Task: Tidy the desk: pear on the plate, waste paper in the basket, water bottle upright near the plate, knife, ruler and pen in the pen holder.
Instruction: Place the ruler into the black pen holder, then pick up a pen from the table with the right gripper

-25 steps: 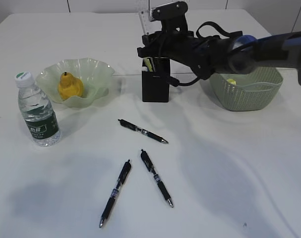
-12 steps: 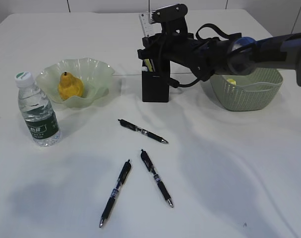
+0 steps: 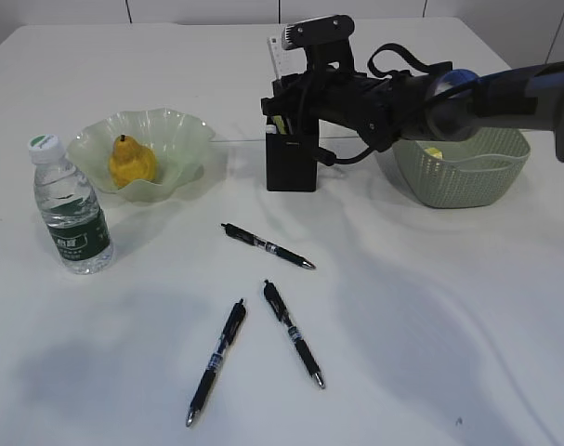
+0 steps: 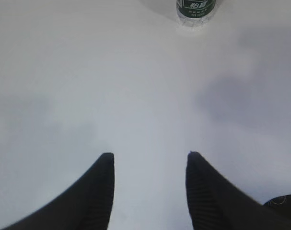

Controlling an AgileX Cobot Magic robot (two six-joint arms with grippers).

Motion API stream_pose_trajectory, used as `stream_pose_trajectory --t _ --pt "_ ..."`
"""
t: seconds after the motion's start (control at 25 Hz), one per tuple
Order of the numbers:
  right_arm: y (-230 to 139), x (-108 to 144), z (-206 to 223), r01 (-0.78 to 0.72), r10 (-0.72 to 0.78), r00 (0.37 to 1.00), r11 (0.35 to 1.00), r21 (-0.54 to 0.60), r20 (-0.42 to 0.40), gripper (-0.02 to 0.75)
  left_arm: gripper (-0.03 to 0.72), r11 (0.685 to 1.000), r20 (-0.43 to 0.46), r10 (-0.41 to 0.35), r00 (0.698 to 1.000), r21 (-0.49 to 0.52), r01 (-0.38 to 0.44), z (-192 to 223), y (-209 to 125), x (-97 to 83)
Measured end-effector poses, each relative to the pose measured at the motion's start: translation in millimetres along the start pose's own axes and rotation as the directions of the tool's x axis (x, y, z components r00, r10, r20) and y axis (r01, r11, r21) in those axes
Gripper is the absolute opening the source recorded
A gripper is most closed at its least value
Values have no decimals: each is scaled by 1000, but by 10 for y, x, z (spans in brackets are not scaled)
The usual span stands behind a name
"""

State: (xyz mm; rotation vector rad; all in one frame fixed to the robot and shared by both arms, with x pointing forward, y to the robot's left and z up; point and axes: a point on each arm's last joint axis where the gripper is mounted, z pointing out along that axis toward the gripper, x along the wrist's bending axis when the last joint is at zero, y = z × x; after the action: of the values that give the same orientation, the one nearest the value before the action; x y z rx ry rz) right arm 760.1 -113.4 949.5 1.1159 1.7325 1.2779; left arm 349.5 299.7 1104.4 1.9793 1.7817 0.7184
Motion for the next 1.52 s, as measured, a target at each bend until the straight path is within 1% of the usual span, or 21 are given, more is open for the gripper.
stream_pose_trajectory --t 0.16,0.32,0.6,0.72,0.92,1.0,1.24,1.4,1.52 --pt "-15 -3 0 -4 4 1000 1000 17 4 330 340 1000 4 -2 1000 0 2 0 0 -3" --pt "-37 -9 -1 -25 24 1000 999 41 11 365 340 1000 6 -3 1000 0 3 0 0 -5" --pt "-45 -21 -21 -39 37 999 995 89 25 375 340 1000 17 -8 1000 1 8 0 -1 -15" --pt "59 -29 -71 -38 36 999 995 89 30 375 340 1000 17 -8 1000 1 8 0 -1 -15" --pt "372 -49 -228 -55 52 998 997 62 41 375 340 1000 18 -9 1000 1 9 0 -1 -17" --pt "461 -58 -289 -60 56 997 996 73 49 375 340 1000 18 -9 1000 1 9 0 -1 -17" --pt "680 -98 -531 -78 61 994 979 189 92 375 340 1000 20 -10 1000 1 10 0 -1 -18" --pt "786 -123 -715 -99 65 990 952 289 125 375 340 1000 20 -10 1000 1 10 0 -1 -18" --pt "856 -91 -865 -120 72 987 922 369 141 374 340 1000 20 -10 1000 1 10 0 -1 -18"
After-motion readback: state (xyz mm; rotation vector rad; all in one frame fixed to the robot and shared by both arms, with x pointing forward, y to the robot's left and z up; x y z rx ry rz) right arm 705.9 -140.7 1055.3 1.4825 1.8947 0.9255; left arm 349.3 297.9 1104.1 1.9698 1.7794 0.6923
